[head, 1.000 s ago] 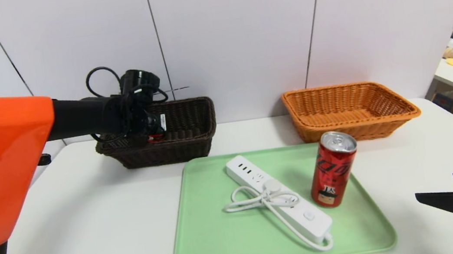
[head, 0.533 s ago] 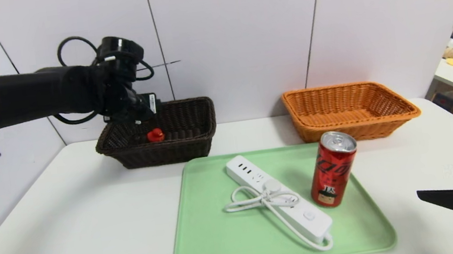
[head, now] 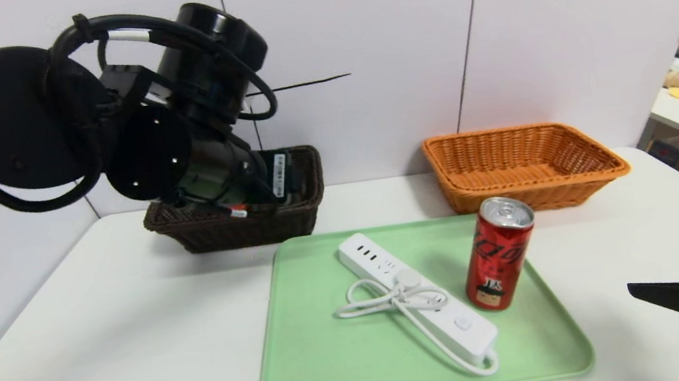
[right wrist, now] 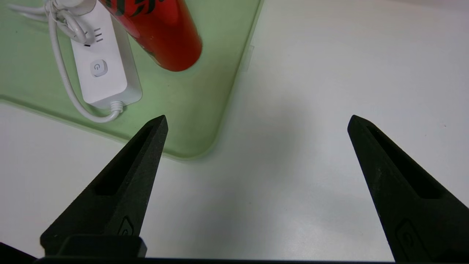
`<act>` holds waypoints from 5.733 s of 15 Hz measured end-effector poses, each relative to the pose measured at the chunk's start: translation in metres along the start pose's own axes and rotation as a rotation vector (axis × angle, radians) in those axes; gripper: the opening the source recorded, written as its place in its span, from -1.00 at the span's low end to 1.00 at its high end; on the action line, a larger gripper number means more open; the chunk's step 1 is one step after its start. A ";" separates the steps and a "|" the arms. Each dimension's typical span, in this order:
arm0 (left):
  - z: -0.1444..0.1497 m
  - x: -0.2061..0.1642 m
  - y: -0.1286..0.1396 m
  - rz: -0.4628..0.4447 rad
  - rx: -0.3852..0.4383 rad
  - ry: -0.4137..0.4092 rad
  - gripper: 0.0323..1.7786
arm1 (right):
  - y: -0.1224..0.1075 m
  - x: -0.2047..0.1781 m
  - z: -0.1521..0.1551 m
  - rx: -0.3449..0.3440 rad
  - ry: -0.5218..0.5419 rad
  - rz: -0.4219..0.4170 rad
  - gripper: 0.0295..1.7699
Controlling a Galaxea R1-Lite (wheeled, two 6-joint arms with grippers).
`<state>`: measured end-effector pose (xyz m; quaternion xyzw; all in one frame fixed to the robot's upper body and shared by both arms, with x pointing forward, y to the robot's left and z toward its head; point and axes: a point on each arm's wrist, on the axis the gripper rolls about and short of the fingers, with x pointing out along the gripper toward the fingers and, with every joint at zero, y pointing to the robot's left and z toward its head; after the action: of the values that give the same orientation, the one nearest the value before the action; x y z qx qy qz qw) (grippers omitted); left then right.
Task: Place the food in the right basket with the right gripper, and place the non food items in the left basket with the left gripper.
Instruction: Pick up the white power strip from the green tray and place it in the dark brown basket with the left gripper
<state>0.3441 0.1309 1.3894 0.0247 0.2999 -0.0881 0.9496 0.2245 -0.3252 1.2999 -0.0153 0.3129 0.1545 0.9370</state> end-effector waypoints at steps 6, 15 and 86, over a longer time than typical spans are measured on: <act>-0.036 -0.025 -0.039 -0.145 0.108 0.067 0.88 | -0.001 -0.002 -0.001 0.007 -0.005 -0.012 0.92; -0.069 -0.020 -0.046 -0.432 0.447 0.235 0.90 | -0.006 -0.001 -0.002 0.029 0.001 -0.028 0.92; -0.097 0.117 -0.070 -0.721 0.628 0.269 -0.87 | -0.007 -0.004 -0.003 0.017 -0.050 -0.044 0.92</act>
<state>0.3713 0.0541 1.2433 0.2155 0.3682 -0.4929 0.7583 0.2216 -0.3333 1.2997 -0.0105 0.2902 0.1313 0.9479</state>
